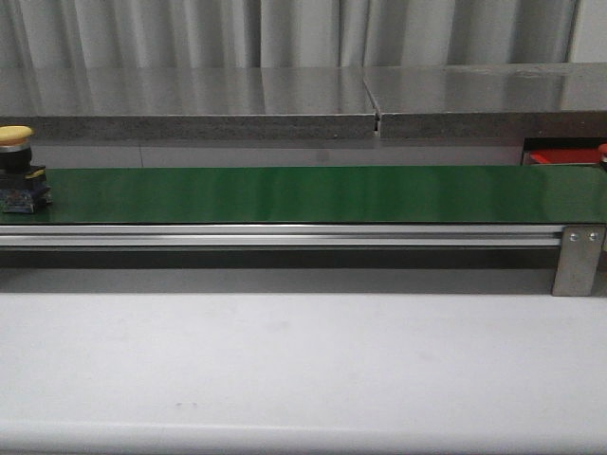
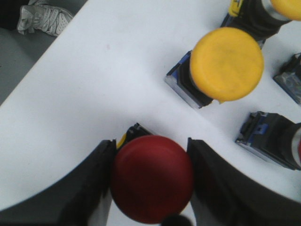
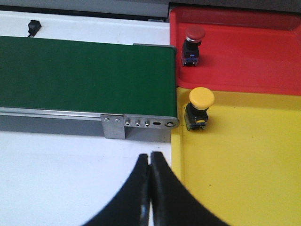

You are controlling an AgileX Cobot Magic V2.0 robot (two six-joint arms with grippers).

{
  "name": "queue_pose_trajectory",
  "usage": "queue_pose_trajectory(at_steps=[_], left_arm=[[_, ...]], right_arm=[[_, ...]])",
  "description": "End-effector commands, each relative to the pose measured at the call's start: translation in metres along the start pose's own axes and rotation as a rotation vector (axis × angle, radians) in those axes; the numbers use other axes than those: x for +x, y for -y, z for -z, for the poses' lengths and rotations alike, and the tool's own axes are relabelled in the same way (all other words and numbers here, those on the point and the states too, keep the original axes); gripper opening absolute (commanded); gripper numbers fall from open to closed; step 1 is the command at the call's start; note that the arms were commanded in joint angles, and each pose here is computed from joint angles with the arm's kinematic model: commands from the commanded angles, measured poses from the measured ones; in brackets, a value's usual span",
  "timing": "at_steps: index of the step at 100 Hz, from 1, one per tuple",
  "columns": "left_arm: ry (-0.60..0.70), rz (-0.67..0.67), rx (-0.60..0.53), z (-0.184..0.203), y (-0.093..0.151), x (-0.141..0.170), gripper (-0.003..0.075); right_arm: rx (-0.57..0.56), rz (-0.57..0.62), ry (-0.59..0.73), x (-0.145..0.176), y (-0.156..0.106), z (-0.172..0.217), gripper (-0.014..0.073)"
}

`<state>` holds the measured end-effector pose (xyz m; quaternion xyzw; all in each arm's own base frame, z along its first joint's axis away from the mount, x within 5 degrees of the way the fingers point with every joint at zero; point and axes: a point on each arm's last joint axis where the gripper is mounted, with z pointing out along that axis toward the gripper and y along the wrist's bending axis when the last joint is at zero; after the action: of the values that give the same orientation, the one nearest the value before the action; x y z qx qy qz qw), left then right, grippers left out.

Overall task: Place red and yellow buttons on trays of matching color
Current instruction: 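Set the red button on the green belt and release it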

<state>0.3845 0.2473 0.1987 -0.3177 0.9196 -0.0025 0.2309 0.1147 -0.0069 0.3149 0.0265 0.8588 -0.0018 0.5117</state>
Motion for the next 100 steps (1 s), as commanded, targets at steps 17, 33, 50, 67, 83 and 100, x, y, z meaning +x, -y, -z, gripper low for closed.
queue_pose_trajectory(at_steps=[17,33,50,67,83,100], left_arm=[[0.231,-0.011,0.026,0.085,0.013,-0.001,0.0227],[0.299,-0.01,0.034,0.118,0.015,0.012,0.0227],[0.327,-0.019,0.074,0.146,0.026,0.016,0.0227],[0.314,-0.099,0.108,0.15,0.05,0.022,0.0227],[0.285,-0.159,0.15,0.147,0.077,0.03,0.0227],[0.255,-0.212,0.186,0.143,0.1,0.038,0.0227]], right_arm=[[0.012,0.006,0.092,-0.013,0.001,0.005,-0.0117],[0.012,0.006,0.092,-0.013,0.001,0.005,-0.0117],[0.012,0.006,0.092,-0.013,0.001,0.005,-0.0117],[0.012,0.006,0.092,-0.013,0.001,0.005,-0.0117],[0.012,0.006,0.092,-0.013,0.001,0.005,-0.0117],[0.012,0.006,0.092,-0.013,0.001,0.005,-0.0117]])
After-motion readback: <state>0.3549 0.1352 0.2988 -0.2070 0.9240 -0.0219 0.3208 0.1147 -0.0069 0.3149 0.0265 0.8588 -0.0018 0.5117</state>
